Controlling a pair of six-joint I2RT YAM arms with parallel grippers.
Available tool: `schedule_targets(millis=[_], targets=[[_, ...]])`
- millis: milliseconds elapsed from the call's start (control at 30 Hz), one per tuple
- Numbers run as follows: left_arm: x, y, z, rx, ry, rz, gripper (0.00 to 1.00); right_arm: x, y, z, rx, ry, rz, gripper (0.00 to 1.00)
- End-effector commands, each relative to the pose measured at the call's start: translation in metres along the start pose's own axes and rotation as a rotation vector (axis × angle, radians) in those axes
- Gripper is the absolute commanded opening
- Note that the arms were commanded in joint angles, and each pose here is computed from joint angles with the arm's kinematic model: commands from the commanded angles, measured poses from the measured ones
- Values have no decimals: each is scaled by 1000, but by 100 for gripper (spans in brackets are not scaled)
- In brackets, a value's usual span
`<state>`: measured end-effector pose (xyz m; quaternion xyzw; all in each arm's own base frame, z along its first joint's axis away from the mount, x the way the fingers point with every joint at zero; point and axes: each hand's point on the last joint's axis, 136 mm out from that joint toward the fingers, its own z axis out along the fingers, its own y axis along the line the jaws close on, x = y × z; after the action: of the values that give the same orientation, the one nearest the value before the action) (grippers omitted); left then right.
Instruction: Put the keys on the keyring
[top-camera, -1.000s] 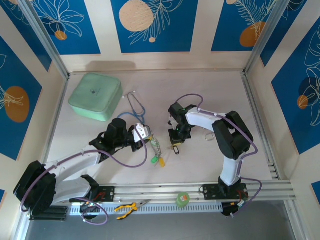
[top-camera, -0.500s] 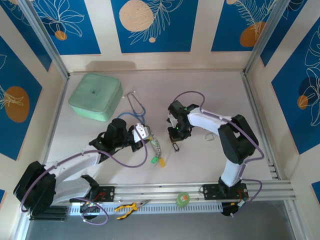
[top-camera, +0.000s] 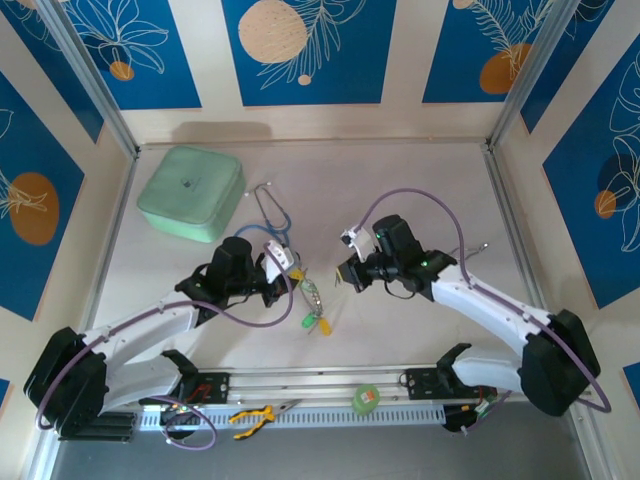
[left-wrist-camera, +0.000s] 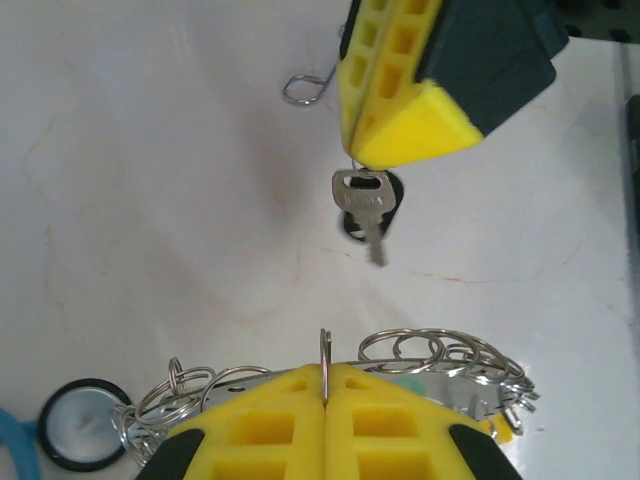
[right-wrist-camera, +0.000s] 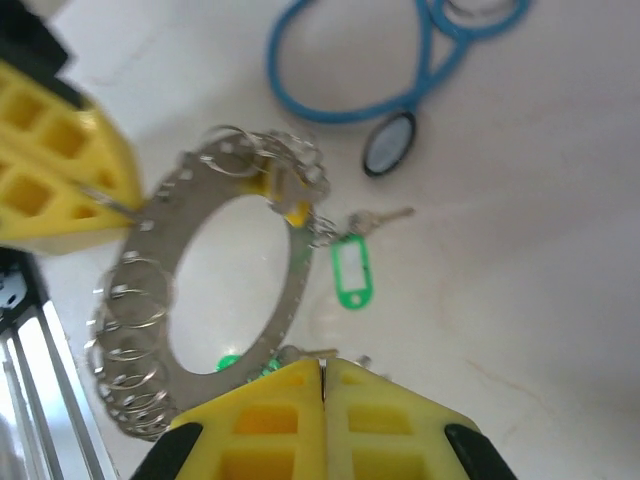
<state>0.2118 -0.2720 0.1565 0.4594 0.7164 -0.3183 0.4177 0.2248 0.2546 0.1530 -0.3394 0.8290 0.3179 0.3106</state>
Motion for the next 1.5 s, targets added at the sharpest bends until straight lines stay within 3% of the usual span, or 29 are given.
schedule_targets(millis=[0,533,1467], targets=[[-31,-17,-6,91,-69,-43,0,-25,32,-11,-136,-169,-225,0],[-32,-31,-2,191,-97,-74,0,-35,73,-5,-256,-202,-353,0],[-30,-39,-2,244,-84,-83,0,-42,70,9,-202,-220,-357,0]])
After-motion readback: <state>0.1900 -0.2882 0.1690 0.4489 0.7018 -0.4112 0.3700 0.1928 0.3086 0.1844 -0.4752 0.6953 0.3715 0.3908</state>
